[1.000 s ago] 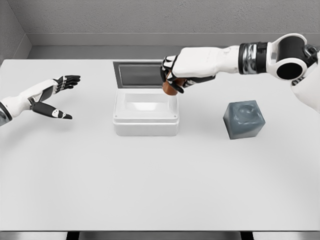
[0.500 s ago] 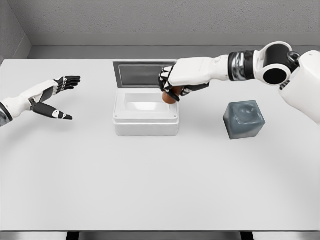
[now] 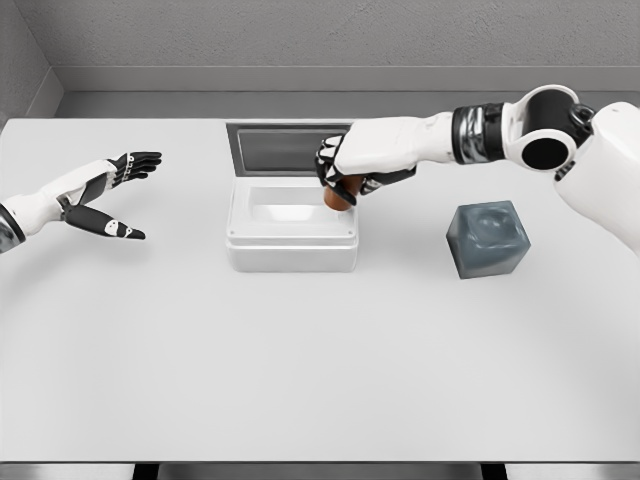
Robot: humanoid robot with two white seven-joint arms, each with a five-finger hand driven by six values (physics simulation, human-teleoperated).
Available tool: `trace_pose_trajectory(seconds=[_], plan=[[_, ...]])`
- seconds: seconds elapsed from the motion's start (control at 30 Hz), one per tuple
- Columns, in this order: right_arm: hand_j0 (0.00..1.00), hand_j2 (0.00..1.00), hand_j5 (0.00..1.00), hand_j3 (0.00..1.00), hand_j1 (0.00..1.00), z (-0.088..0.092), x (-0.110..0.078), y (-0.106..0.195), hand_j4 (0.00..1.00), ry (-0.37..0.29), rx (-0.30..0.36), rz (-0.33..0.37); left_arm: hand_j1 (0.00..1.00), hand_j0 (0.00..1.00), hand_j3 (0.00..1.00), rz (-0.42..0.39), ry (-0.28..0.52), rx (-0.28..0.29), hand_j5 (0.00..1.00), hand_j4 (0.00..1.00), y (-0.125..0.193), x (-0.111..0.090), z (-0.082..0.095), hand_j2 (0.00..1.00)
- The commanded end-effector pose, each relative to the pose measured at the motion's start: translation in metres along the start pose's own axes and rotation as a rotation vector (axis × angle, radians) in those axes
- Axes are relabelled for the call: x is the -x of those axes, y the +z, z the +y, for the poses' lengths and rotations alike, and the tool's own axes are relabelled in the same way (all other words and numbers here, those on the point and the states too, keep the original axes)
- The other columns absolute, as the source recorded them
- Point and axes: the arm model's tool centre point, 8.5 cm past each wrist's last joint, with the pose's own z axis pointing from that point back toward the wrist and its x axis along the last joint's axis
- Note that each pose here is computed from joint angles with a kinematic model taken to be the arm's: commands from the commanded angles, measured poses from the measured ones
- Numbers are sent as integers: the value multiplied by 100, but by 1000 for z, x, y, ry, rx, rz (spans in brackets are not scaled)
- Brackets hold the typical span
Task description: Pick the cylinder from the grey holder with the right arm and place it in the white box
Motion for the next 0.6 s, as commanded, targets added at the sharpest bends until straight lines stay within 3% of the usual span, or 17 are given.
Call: trace_pose_trajectory(seconds=[0.0, 0.57], plan=[[21, 21, 21, 21, 21, 1, 2, -3, 21, -9, -1, 6, 100, 100, 100, -4, 4, -4, 100, 100, 0, -1, 1, 100], [24, 24, 24, 24, 24, 6, 1, -7, 24, -13, -19, 0, 100, 100, 100, -3, 5, -4, 100, 100, 0, 0, 0, 100]])
